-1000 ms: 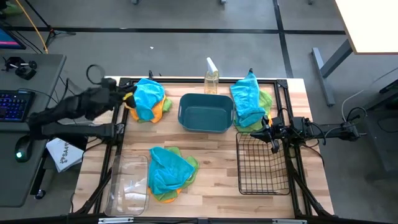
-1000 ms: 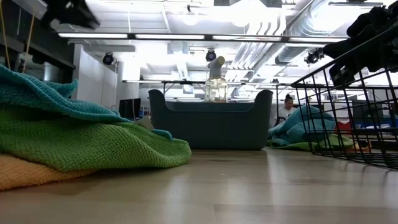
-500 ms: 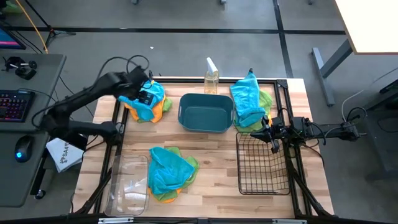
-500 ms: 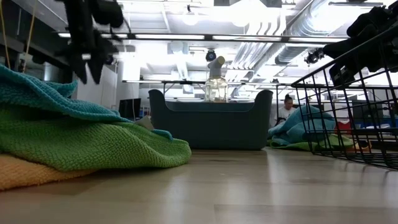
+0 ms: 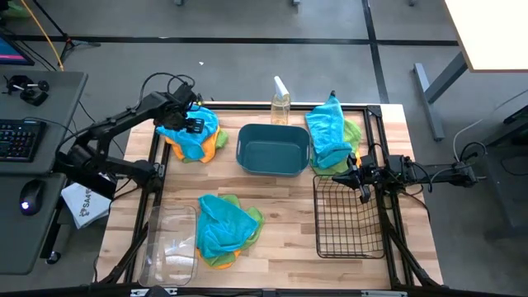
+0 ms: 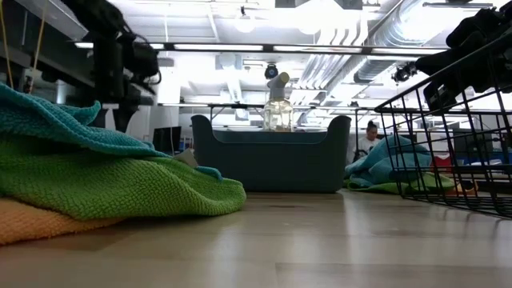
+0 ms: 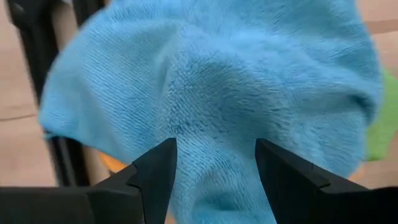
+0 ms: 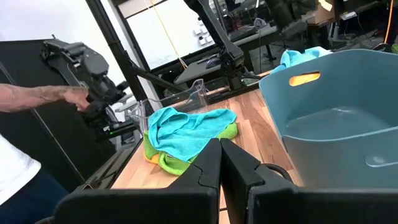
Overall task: Sort microfiber towel by color & place in baskets
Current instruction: Put the top left blue towel into the blue bin
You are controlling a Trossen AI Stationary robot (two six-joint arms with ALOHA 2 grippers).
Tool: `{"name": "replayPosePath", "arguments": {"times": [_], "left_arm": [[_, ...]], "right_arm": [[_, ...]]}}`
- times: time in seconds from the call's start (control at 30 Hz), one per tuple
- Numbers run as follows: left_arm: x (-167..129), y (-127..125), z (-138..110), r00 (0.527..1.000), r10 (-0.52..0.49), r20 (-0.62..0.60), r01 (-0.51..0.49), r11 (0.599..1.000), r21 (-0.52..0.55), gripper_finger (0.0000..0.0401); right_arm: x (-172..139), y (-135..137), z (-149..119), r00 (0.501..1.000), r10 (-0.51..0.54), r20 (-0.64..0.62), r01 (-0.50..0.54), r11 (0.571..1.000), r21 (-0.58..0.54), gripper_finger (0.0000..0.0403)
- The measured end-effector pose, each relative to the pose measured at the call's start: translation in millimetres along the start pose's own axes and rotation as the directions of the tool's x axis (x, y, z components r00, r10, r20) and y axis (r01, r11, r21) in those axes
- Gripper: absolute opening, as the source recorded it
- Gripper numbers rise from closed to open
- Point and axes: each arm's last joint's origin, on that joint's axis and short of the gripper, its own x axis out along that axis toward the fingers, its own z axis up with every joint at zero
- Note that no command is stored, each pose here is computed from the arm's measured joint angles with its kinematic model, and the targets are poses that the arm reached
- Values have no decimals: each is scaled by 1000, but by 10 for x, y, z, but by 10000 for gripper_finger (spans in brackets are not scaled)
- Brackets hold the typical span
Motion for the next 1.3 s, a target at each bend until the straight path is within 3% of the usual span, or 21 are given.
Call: {"name": "replayPosePath", "arguments": {"times": [0.4, 0.5, 0.6, 0.67, 0.87, 1.0, 1.1, 1.17, 1.3], "left_arm": [[250, -16, -44, 996, 7, 91, -9, 1000, 20, 199], [265, -20, -51, 997, -26, 78, 23, 999, 29, 152], [265, -38, -61, 995, -85, 50, 83, 995, 51, 51], [227, -49, -43, 991, -123, 48, 120, 991, 59, 16], [-284, -34, 97, 955, -234, 184, 217, 970, 111, 1], [-796, 33, 159, 893, -299, 336, 250, 951, 182, 1], [-1027, 49, 174, 849, -345, 400, 237, 926, 295, 0], [-1022, 33, 174, 854, -351, 384, 213, 910, 356, 5], [-798, -74, 182, 921, -322, 217, 205, 878, 433, 36]], "right_arm": [[0, 0, 0, 1000, 0, 0, 0, 1000, 0, 0], [0, 0, 0, 1000, 0, 0, 0, 1000, 0, 0], [0, 0, 0, 1000, 0, 0, 0, 1000, 0, 0], [0, 0, 0, 1000, 0, 0, 0, 1000, 0, 0], [0, 0, 0, 1000, 0, 0, 0, 1000, 0, 0], [0, 0, 0, 1000, 0, 0, 0, 1000, 0, 0], [0, 0, 0, 1000, 0, 0, 0, 1000, 0, 0], [0, 0, 0, 1000, 0, 0, 0, 1000, 0, 0], [0, 0, 0, 1000, 0, 0, 0, 1000, 0, 0]]}}
